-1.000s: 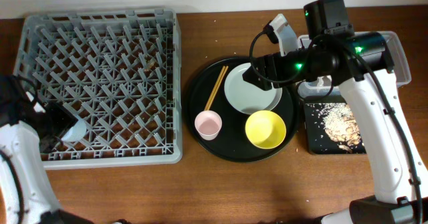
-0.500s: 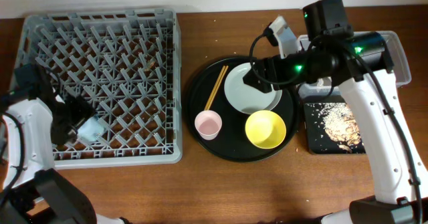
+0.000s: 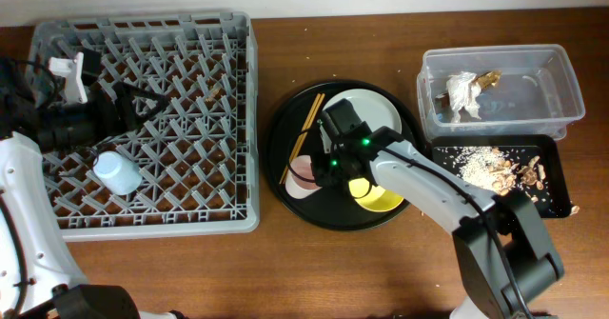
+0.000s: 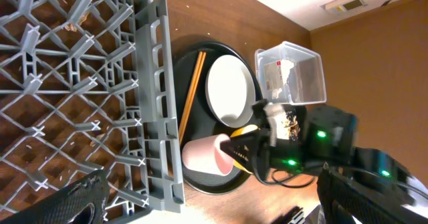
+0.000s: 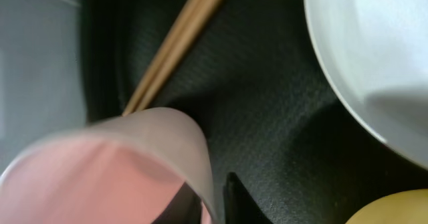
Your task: Sort waste into correct bins and load items into the dishwasher rack
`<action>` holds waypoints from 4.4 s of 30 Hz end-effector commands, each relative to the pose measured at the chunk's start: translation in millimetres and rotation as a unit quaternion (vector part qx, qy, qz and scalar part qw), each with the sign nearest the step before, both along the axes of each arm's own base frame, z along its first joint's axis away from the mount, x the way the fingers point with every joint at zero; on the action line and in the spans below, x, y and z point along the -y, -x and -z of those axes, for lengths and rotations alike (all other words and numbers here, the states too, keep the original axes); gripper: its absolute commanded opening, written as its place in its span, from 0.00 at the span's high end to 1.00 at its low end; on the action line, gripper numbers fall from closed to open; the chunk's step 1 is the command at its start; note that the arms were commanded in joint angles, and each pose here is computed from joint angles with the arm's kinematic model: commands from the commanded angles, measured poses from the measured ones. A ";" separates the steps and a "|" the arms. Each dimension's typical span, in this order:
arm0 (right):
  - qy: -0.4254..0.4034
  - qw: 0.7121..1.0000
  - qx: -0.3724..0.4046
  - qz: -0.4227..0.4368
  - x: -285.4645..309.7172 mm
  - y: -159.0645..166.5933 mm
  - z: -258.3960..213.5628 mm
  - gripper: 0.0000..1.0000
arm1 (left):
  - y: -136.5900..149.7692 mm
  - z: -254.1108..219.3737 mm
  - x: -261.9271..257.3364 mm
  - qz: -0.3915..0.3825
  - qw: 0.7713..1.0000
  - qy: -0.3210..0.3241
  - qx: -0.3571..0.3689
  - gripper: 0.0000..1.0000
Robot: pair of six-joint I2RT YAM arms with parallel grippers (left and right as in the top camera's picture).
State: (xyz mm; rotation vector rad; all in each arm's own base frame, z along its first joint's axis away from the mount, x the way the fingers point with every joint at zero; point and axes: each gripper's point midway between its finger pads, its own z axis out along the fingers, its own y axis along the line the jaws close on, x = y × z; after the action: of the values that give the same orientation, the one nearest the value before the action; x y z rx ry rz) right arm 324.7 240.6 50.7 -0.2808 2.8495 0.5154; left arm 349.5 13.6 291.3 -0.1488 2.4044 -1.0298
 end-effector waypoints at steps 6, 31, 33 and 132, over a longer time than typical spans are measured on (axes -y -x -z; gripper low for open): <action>-0.319 0.900 0.200 -0.219 -14.8 21.4 -307.1 0.96 | 11.4 -77.7 73.2 0.132 0.967 0.179 0.128 0.01; -0.043 0.997 0.053 0.048 64.1 -9.1 -189.1 0.03 | 23.9 64.7 -17.8 -0.140 0.918 -0.312 -0.199 0.42; -0.031 0.998 0.038 0.051 68.5 -2.8 -184.2 0.02 | 35.7 102.7 -28.0 -0.150 0.897 -0.336 -0.244 0.42; 0.063 0.793 0.582 0.167 225.4 79.1 -106.7 0.02 | 21.9 136.6 218.8 0.183 0.927 -0.308 -0.105 0.10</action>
State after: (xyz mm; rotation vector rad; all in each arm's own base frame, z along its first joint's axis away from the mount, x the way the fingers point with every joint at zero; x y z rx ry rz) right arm 245.4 15.2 160.8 -0.0559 1.6373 0.0029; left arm 323.8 -174.9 181.8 0.3390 2.8914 -0.4439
